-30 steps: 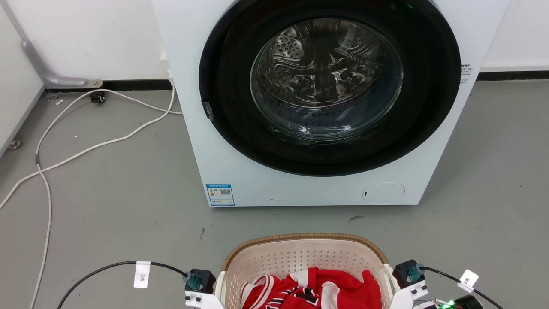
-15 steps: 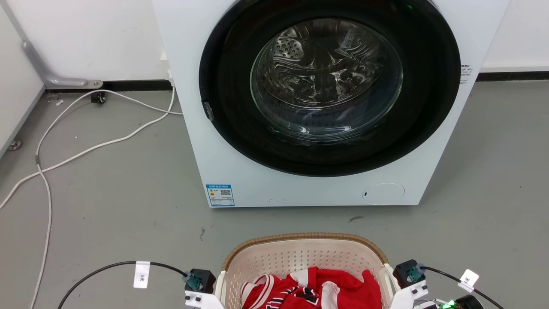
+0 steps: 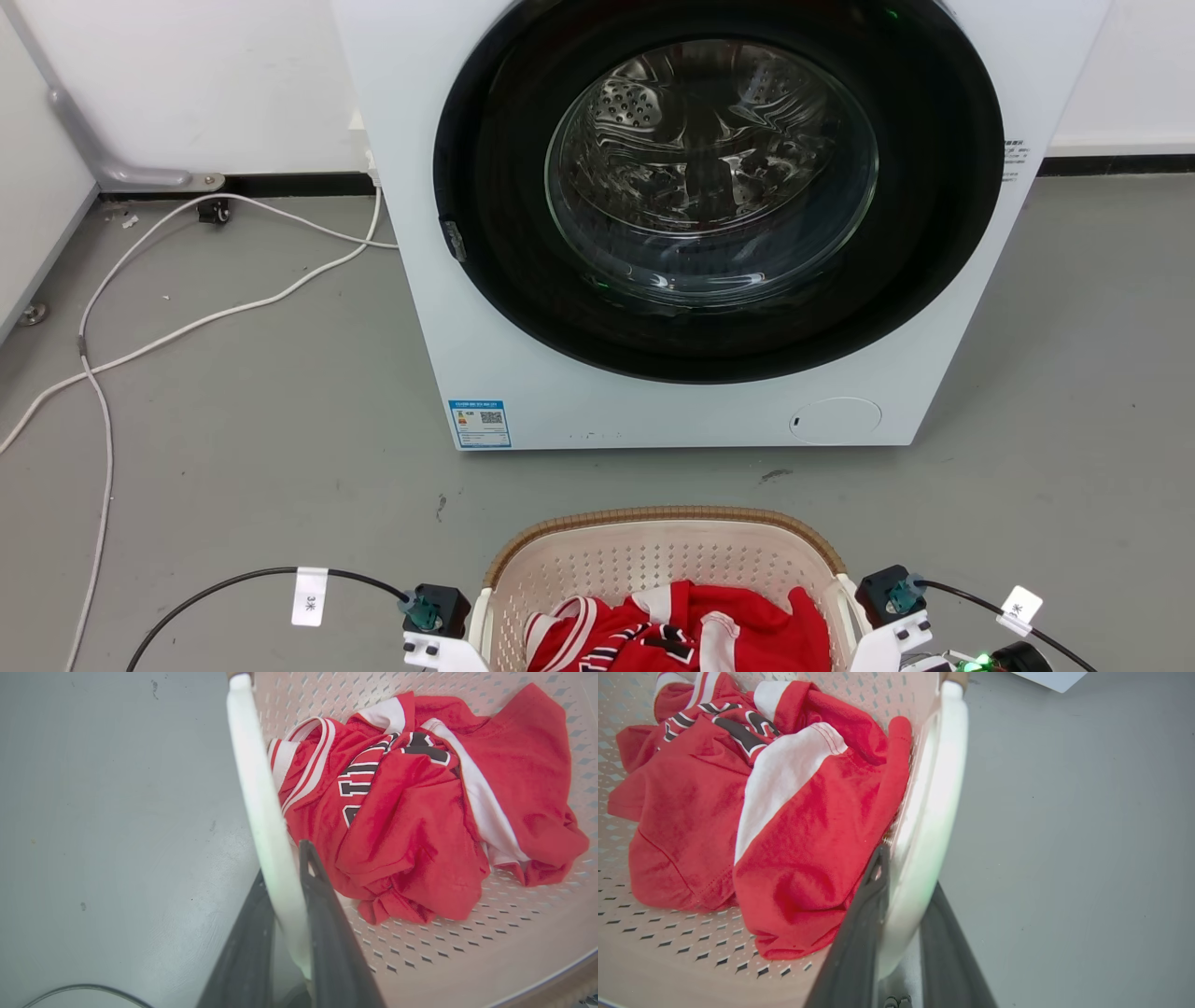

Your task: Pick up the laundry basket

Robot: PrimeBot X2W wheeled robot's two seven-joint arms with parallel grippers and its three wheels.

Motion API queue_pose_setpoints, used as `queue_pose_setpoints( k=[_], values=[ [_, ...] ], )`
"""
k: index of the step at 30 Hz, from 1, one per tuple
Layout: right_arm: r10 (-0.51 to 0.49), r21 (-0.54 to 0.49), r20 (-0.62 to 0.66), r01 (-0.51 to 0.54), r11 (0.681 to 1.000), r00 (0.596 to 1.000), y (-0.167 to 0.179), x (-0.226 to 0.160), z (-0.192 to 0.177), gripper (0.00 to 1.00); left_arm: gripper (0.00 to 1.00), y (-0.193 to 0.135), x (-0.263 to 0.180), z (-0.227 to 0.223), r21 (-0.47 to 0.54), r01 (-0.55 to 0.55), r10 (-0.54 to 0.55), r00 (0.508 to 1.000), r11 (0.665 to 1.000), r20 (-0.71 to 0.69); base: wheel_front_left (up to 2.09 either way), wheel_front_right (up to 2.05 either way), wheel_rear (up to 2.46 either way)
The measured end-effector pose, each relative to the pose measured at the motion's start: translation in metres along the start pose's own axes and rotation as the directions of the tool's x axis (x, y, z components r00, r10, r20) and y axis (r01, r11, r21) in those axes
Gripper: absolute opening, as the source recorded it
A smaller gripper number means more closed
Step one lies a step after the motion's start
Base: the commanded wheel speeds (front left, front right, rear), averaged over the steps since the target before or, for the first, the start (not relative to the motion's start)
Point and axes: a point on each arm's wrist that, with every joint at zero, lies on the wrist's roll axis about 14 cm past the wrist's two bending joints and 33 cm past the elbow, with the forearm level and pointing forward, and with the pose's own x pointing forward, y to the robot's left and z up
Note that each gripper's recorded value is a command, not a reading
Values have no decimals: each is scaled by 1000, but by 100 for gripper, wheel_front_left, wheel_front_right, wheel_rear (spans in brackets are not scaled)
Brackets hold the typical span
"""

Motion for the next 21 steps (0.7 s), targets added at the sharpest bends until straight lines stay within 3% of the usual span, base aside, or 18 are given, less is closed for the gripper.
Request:
queue_pose_setpoints(
  k=[21],
  values=[
    [-1,7,3,1,1000,1000,0,-1,0,0,0,0,-1,1,-1,-1,1,1000,1000,2,0,0,0]
  ],
)
